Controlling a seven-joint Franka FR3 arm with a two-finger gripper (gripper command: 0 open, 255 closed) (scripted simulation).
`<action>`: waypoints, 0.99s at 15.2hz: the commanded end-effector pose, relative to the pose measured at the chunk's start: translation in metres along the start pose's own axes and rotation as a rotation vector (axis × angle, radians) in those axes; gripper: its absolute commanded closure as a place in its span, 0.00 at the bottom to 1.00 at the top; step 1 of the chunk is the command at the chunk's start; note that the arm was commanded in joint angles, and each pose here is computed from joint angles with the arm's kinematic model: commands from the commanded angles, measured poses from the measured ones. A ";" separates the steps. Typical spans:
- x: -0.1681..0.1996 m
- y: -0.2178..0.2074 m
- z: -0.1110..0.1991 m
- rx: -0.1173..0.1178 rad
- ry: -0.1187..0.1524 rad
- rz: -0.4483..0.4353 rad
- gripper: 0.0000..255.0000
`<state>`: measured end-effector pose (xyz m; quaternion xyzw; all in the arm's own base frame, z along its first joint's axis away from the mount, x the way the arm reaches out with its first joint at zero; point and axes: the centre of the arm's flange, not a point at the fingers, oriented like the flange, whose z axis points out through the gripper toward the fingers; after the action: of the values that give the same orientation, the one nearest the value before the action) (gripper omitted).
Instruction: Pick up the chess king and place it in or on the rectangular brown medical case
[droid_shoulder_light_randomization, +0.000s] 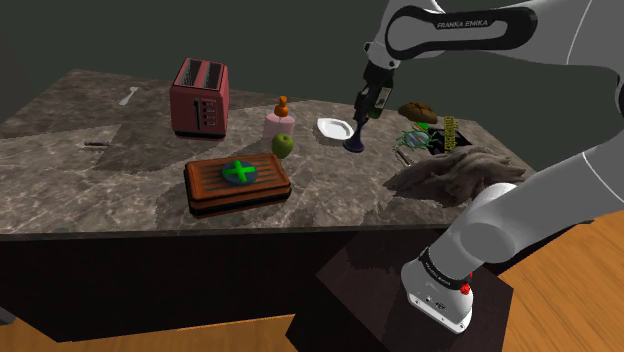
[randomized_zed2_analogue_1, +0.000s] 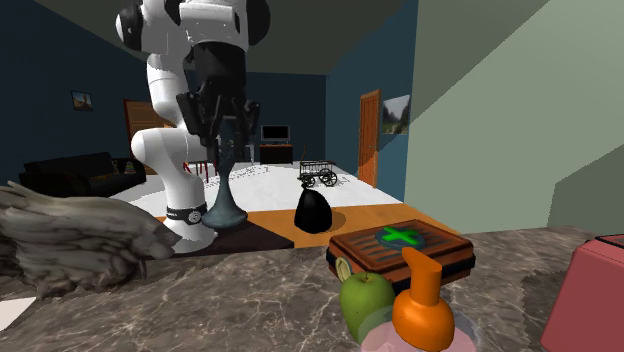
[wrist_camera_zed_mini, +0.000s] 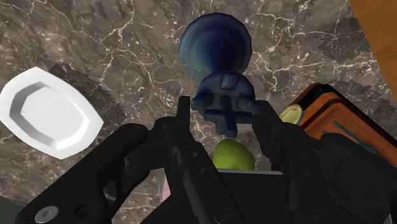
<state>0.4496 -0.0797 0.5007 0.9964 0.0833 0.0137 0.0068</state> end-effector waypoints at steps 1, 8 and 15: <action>0.015 -0.020 -0.002 0.000 0.000 0.000 1.00; 0.070 -0.094 -0.013 0.000 0.000 0.000 1.00; 0.125 -0.167 -0.023 0.000 0.000 0.000 1.00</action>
<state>0.5350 0.0939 0.5237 0.9964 0.0837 0.0133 0.0070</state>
